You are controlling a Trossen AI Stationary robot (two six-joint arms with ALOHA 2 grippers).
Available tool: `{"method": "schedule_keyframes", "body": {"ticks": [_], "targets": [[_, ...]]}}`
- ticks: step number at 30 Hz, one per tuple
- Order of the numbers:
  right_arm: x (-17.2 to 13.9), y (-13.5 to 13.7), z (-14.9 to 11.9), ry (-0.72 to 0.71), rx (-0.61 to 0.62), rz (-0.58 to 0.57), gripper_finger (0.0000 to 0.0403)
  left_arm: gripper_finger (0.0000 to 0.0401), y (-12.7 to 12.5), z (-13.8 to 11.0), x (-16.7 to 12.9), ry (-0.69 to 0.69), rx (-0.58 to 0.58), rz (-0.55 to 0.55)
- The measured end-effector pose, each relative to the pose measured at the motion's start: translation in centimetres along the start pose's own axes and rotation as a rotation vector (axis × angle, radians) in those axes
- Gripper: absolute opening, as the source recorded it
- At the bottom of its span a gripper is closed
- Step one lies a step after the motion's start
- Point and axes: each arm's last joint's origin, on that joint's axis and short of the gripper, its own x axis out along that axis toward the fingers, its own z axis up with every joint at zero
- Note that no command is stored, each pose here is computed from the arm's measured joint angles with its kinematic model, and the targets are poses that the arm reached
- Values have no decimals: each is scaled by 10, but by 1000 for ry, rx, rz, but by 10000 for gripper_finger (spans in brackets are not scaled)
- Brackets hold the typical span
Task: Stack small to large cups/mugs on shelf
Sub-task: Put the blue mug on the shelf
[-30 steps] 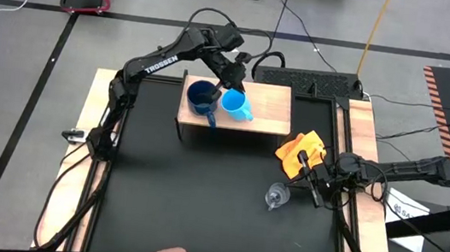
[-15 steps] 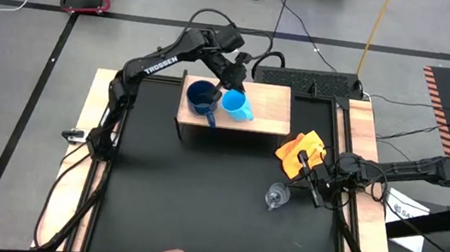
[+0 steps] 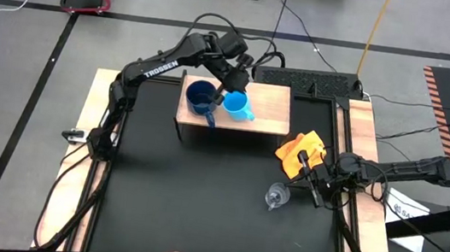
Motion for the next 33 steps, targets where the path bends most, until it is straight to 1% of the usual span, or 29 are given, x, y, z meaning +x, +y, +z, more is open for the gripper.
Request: {"method": "schedule_keyframes", "body": {"ticks": [9,33], "targets": [[0,0,1,-11,-11,0,9,4,0,-5,-1,24,-34,-15],[0,0,1,-11,-11,0,9,4,-2,-6,0,46,-52,-29]]}}
